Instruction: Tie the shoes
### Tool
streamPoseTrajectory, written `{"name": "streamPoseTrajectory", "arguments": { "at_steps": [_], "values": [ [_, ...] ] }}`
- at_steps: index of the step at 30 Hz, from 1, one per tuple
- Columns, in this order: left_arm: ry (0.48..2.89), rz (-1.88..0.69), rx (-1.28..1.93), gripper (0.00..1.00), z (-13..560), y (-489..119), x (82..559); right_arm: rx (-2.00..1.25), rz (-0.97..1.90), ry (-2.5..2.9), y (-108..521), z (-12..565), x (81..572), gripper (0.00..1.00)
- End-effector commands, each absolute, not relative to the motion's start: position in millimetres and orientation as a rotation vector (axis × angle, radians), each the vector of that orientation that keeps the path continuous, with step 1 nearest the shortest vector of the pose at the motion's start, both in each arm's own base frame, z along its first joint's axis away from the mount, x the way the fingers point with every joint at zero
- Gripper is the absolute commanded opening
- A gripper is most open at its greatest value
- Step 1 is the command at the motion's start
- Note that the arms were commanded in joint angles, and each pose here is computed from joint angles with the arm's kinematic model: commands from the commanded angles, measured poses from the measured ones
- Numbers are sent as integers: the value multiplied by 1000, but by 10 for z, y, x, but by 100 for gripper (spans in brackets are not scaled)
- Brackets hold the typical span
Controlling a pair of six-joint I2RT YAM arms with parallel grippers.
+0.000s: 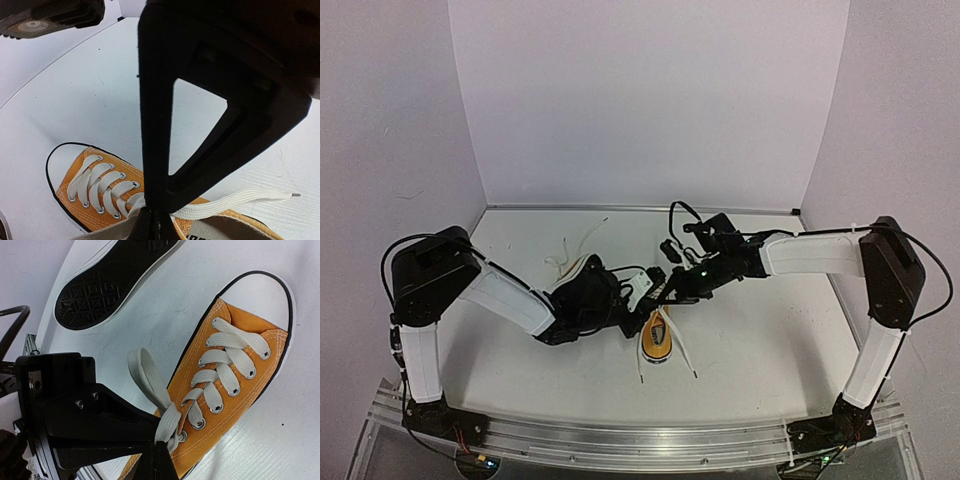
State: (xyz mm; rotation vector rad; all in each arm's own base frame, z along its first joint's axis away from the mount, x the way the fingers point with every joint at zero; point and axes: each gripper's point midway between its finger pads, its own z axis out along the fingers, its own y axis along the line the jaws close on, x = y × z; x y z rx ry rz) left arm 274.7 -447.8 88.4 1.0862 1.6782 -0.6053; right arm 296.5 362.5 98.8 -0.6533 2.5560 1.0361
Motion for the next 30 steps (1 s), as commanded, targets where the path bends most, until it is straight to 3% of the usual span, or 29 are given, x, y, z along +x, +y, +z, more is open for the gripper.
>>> {"name": "streamPoseTrajectory", "arguments": {
  "at_steps": [1,14,24,27,30],
  "values": [
    [1631,-691,978,0,1023,-4552,2787,-681,1118,2473,3739,1226,2941,0],
    [1579,-711,929,0,918,-4510,2826,-685,1146,2500,3778,1126,2899,3],
    [1516,-747,904,0,919,-4448,2815,-671,1120,2475,3703,1243,2905,23],
    [1502,-756,911,0,919,-4457,2800,-643,1115,2440,3626,1399,2935,34],
    [1501,-756,916,0,909,-4464,2798,-599,1092,2403,3502,1556,3009,35]
  ]
}}
